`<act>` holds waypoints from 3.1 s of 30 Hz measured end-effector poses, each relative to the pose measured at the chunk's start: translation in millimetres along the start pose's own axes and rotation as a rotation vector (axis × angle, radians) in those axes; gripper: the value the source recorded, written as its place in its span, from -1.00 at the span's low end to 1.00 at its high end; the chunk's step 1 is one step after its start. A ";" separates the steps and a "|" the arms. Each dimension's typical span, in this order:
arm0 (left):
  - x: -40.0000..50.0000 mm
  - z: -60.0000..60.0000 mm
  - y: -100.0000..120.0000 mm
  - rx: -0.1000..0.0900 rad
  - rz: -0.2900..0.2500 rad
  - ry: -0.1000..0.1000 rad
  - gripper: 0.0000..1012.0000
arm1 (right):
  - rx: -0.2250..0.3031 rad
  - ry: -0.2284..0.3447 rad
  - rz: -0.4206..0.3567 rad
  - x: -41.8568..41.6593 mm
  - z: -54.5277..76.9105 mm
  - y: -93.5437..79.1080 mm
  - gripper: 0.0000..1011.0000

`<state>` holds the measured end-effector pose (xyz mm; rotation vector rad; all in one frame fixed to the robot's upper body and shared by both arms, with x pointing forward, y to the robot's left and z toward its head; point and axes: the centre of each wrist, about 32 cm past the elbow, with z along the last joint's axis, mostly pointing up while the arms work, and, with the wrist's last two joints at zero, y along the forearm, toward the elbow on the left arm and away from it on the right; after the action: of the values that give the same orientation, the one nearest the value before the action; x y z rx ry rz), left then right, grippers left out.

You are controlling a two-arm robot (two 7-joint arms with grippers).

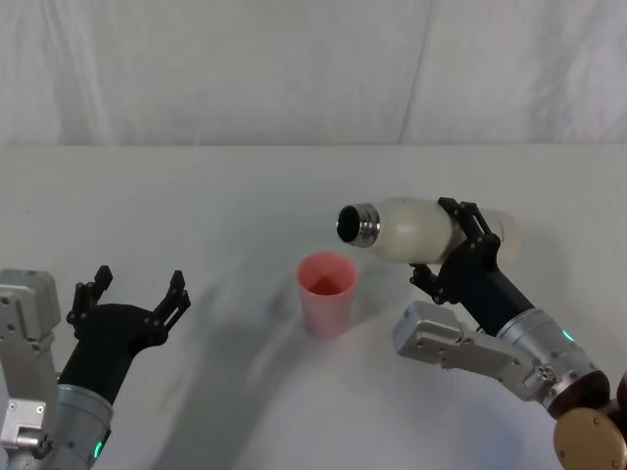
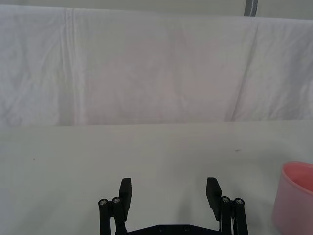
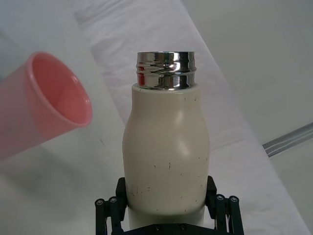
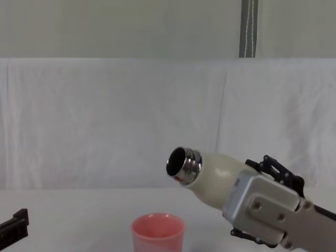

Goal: Grasp the thermos with one hand and pour water into the cup lid.

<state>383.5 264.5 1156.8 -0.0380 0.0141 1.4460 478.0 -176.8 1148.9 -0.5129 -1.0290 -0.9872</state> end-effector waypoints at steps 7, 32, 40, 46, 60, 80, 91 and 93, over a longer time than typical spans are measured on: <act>0.0 0.0 0.0 0.000 0.000 0.000 0.98 | -0.014 -0.045 0.010 -2.9 -0.2 3.0 0.88; 0.0 0.0 0.0 0.000 0.000 0.000 0.98 | -0.025 -0.081 0.016 0.2 -2.0 6.5 0.88; 0.0 0.0 0.0 0.000 0.000 0.000 0.98 | -0.025 -0.082 0.017 0.2 -1.7 6.6 0.88; 0.0 0.0 0.0 0.000 0.000 0.000 0.98 | -0.025 -0.076 0.014 1.0 -2.4 6.6 0.88; 0.0 0.0 0.0 0.000 0.000 0.000 0.98 | 0.011 -0.194 0.025 12.9 0.6 12.3 0.88; 0.0 0.0 0.0 0.000 0.000 0.000 0.98 | -0.009 -0.316 0.051 15.3 5.3 13.2 0.88; 0.0 0.0 0.0 0.000 0.000 0.000 0.98 | -0.021 -0.329 0.061 12.6 5.3 13.7 0.88; 0.0 0.0 0.0 0.000 0.000 0.000 0.98 | -0.021 -0.333 0.062 12.4 5.4 13.7 0.88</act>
<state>383.5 264.5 1156.8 -0.0380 0.0141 1.4460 489.3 -171.3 1163.5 -0.7396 -1.2913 -0.8757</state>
